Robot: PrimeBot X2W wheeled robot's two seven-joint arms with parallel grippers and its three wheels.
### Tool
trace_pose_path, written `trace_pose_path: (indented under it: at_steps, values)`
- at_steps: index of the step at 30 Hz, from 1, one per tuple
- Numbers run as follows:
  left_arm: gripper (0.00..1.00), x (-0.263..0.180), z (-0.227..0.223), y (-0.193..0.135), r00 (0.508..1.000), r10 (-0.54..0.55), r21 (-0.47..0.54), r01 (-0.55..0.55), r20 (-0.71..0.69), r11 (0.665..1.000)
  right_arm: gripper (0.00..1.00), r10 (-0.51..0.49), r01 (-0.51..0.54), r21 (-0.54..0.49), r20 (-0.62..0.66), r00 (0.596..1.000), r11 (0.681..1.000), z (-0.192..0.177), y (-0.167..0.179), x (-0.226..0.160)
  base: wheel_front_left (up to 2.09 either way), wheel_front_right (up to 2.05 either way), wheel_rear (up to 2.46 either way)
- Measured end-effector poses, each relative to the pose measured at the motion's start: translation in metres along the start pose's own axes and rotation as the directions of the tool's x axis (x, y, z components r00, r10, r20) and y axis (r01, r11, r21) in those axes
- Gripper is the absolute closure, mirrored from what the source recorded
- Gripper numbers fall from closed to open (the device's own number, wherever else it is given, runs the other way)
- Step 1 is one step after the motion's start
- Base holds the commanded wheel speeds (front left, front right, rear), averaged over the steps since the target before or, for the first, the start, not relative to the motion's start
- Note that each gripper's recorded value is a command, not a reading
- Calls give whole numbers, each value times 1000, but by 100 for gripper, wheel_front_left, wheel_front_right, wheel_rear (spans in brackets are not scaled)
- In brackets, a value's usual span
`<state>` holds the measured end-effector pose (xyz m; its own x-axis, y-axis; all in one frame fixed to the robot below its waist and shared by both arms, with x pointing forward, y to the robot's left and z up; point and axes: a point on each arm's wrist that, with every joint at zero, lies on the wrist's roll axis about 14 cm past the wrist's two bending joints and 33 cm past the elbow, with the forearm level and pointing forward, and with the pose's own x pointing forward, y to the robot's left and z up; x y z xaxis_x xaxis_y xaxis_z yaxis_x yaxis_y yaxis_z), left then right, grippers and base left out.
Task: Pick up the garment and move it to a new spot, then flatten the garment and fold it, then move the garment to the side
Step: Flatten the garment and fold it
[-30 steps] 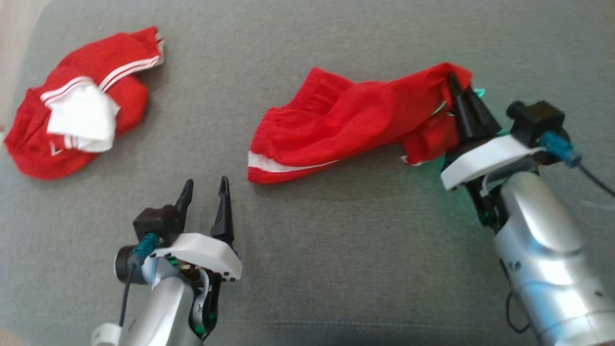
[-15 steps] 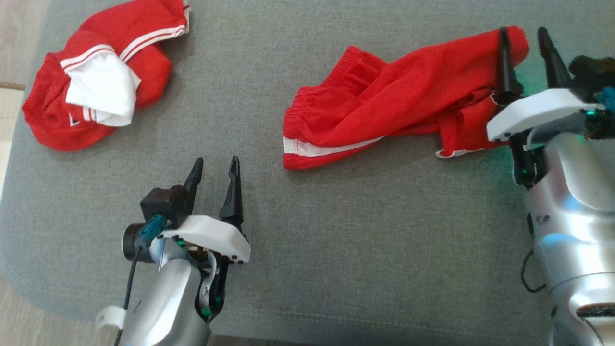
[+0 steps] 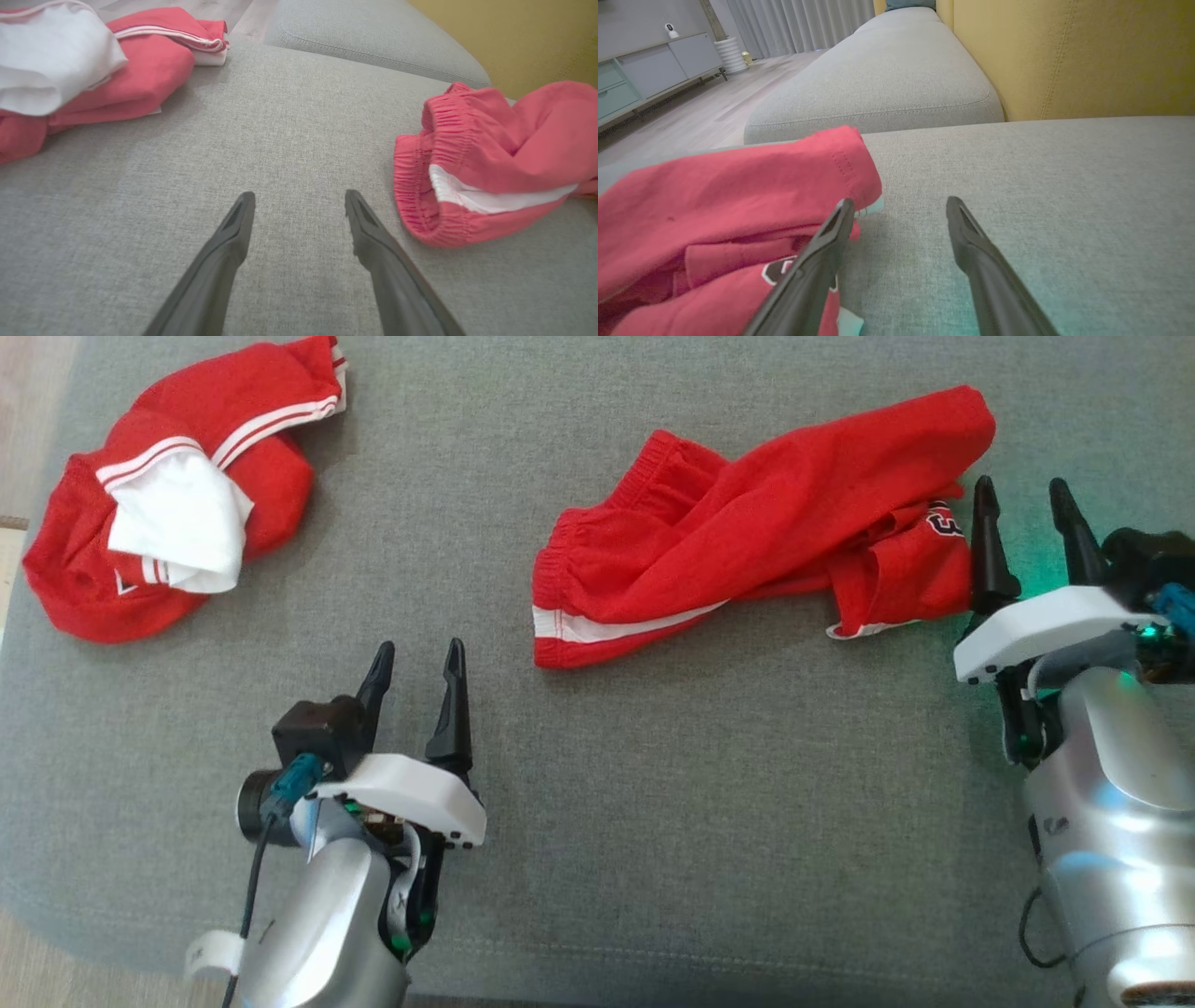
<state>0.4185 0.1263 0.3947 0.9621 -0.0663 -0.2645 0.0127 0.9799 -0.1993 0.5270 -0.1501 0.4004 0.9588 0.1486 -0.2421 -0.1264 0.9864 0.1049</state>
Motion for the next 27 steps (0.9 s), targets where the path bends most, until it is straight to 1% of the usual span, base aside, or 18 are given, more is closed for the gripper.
trace_pose_path:
  at_steps: [8,12,19,27]
  values:
    - [0,0,-4,4,1000,10,0,-10,-12,1000,0,9,-10,-17,-30,1000,1000,-11,2,3,0,0,0]
    - [0,0,-8,8,1000,22,1,-22,-22,1000,0,23,-26,-61,-57,998,998,-16,3,10,0,0,0]
    - [0,-2,-12,15,999,37,0,-37,-34,999,0,70,-75,-143,-37,997,987,-2,13,31,0,0,0]
    - [0,-3,-15,20,998,50,1,-50,-42,999,0,102,-116,-162,-97,990,980,-20,24,36,0,0,0]
